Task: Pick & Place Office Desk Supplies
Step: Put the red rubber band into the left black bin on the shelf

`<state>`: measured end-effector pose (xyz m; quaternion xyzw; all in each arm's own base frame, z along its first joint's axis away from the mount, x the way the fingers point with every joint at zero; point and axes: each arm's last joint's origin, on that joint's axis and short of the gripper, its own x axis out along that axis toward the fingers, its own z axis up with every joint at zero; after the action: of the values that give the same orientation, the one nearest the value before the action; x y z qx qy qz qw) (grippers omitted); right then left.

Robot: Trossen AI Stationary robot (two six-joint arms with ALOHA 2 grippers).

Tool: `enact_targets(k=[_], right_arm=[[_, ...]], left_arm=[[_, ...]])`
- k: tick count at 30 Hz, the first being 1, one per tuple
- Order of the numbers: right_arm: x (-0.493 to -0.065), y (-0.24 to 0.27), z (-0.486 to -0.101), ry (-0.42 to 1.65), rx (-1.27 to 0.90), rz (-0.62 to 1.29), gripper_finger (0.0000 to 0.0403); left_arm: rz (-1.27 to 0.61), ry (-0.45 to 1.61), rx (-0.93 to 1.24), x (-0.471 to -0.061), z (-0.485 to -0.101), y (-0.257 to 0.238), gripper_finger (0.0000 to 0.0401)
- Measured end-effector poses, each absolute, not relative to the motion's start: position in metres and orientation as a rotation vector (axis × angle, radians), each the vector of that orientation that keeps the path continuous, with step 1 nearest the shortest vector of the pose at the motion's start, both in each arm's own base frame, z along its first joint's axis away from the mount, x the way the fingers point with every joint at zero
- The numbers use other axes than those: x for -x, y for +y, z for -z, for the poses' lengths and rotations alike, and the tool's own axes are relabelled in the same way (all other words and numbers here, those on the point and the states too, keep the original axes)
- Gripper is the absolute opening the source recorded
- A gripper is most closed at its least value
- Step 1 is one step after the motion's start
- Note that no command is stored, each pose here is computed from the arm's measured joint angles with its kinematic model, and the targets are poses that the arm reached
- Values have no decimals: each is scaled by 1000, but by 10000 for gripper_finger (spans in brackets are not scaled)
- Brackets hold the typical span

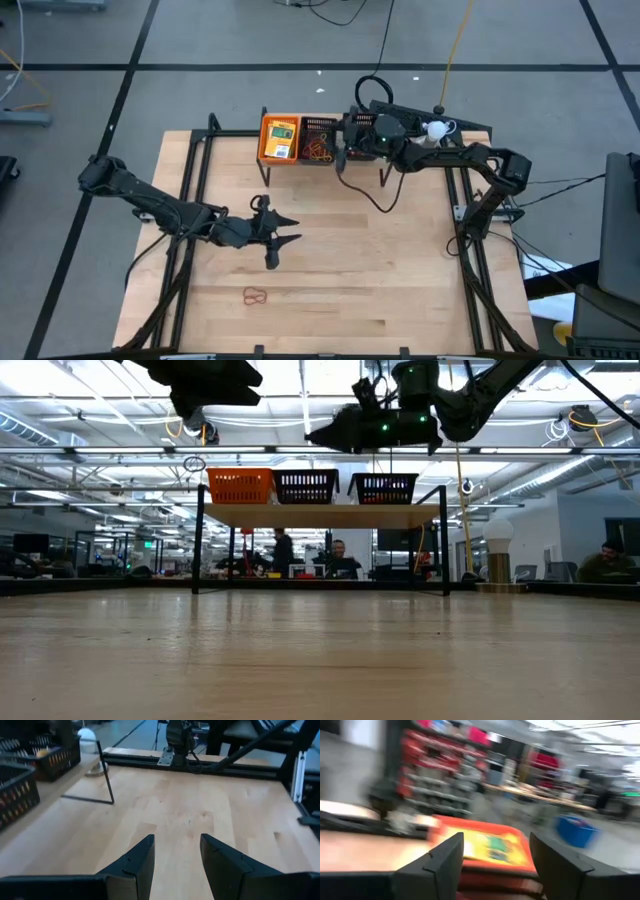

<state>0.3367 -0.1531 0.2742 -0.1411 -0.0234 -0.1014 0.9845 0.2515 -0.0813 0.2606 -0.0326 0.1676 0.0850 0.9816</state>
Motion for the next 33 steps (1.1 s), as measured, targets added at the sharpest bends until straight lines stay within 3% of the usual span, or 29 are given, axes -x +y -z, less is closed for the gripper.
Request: enact_targets(k=[7, 12, 17, 21, 26, 33], right_arm=[[-353, -82, -267, -3, 51, -235, 239], [-358, 11, -243, 139, 167, -396, 229], [-340, 85, -219, 252, 274, -414, 215], [-321, 119, -201, 317, 194, -421, 208], [-301, 137, -186, 283, 64, -464, 205], [-281, 132, -166, 234, -9, -344, 204]], left_arm=[[-103, 269, -101, -252, -269, -89, 152], [-24, 317, -119, -241, -264, -111, 152], [3, 429, -60, -217, -251, -140, 152], [-14, 544, 61, -195, -239, -155, 152], [0, 673, 249, -181, -222, -174, 152], [17, 907, 384, -173, -178, -207, 152]])
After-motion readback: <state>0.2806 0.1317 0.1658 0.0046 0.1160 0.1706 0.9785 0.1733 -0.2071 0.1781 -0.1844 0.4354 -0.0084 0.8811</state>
